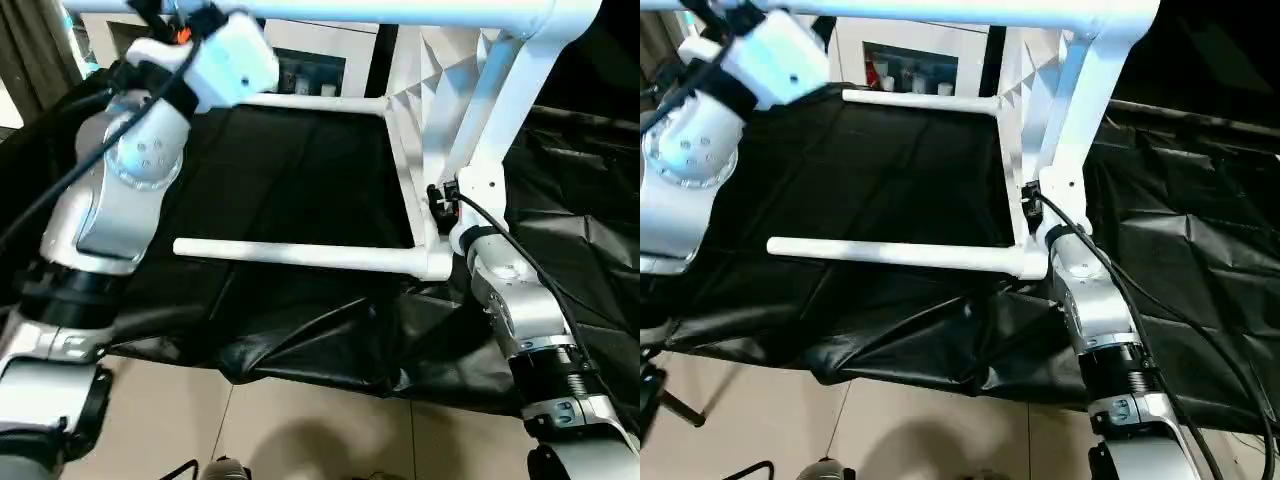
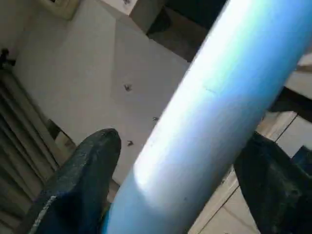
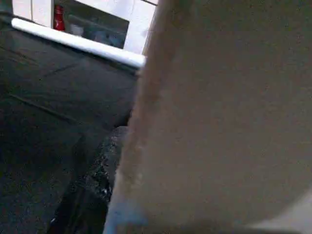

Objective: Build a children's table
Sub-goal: Flip table

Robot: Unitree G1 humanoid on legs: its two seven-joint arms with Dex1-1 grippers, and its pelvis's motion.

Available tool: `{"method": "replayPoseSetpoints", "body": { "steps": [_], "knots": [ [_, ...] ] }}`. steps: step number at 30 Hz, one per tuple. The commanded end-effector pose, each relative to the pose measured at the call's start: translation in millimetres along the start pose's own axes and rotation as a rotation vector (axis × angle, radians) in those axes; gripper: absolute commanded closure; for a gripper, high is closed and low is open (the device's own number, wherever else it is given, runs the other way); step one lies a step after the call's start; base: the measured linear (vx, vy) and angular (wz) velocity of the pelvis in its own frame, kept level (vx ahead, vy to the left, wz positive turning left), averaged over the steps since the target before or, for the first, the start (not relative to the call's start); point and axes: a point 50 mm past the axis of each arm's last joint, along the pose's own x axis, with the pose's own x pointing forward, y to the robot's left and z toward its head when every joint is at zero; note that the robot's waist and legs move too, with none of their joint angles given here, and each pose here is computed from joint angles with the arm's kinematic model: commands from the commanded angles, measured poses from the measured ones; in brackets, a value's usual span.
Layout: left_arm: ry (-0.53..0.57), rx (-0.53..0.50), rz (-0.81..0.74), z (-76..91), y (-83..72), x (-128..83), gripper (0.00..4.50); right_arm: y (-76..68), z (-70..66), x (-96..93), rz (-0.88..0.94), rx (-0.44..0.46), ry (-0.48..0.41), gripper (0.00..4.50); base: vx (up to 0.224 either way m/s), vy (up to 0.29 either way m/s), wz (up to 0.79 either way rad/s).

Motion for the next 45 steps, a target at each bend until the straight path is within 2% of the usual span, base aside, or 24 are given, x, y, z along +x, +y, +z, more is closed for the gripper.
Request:
{"method": "replayPoseSetpoints", "body": {
  "steps": [1,3,5,10,12,15,17,18,20,22,24,27,28,29,31,35,36,42,45],
  "knots": [
    [-0.009,-0.016,-0.005,3.5,1.0,1.9,1.06,-5.7,6.8,0.3,-0.012,-0.041,-0.036,2.34,0.000,0.000,0.00],
    [-0.005,-0.089,-0.028,6.8,-8.7,-0.8,1.19,-8.8,9.9,0.1,-0.020,-0.042,-0.051,2.34,0.000,0.000,0.00],
    [0.017,-0.124,-0.027,5.1,-11.9,-2.6,1.27,-10.3,12.9,0.1,-0.020,-0.046,-0.065,2.35,0.000,0.000,0.00],
    [0.073,-0.167,0.022,-5.1,-6.0,-4.2,1.44,-14.8,22.2,-0.1,-0.009,-0.084,-0.106,2.38,0.000,0.000,0.00],
    [0.125,-0.248,0.067,-13.2,0.8,-7.2,1.49,-26.7,36.0,-0.8,-0.003,-0.126,-0.149,2.39,0.000,0.000,0.00],
    [0.158,-0.329,0.091,-17.3,2.1,-9.5,1.51,-35.7,46.3,-1.0,-0.005,-0.136,-0.174,2.39,0.000,0.000,0.00],
    [0.199,-0.412,0.140,-23.3,5.3,-13.5,1.51,-50.5,62.3,-0.8,-0.004,-0.189,-0.208,2.42,0.000,0.000,0.00],
    [0.234,-0.480,0.180,-28.6,7.4,-17.3,1.51,-64.2,78.2,-1.4,0.005,-0.249,-0.236,2.43,0.000,0.000,0.00],
    [0.251,-0.516,0.201,-31.2,7.9,-19.1,1.51,-70.4,85.6,-2.0,0.010,-0.277,-0.245,2.44,0.000,0.000,0.00],
    [0.285,-0.589,0.238,-36.2,7.6,-22.8,1.51,-80.6,98.5,-3.5,0.018,-0.328,-0.259,2.46,0.000,0.000,0.00],
    [0.356,-0.698,0.262,-45.9,0.6,-31.6,1.52,-96.7,123.2,-8.3,0.029,-0.415,-0.284,2.49,0.000,0.000,0.00],
    [0.409,-0.754,0.247,-51.1,-8.9,-38.6,1.53,-104.9,140.0,-12.0,0.036,-0.478,-0.297,2.53,0.000,0.000,0.00],
    [0.460,-0.791,0.216,-54.8,-21.3,-46.8,1.55,-107.8,152.2,-14.4,0.054,-0.547,-0.303,2.54,0.000,0.000,0.00],
    [0.462,-0.792,0.215,-54.9,-21.7,-47.1,1.57,-107.9,152.6,-14.4,0.054,-0.549,-0.303,2.55,0.000,0.000,0.00],
    [0.529,-0.834,0.171,-58.8,-36.8,-57.1,1.61,-107.6,163.8,-16.7,0.085,-0.604,-0.304,2.55,0.000,0.000,0.00],
    [0.600,-0.867,0.128,-61.3,-55.7,-70.3,1.74,-103.5,175.8,-18.2,0.135,-0.692,-0.300,2.56,0.000,0.000,0.00],
    [0.630,-0.891,0.113,-61.5,-64.5,-76.0,1.81,-102.7,182.0,-18.6,0.151,-0.728,-0.303,2.56,0.000,0.000,0.00],
    [0.665,-0.916,0.050,-58.5,-85.2,-87.0,2.07,-105.0,205.7,-21.0,0.163,-0.792,-0.337,2.60,0.000,0.000,0.00],
    [0.660,-0.918,0.045,-56.3,-86.8,-87.0,2.20,-104.4,211.4,-21.8,0.185,-0.805,-0.351,2.60,0.000,0.000,0.00]
  ]
}}
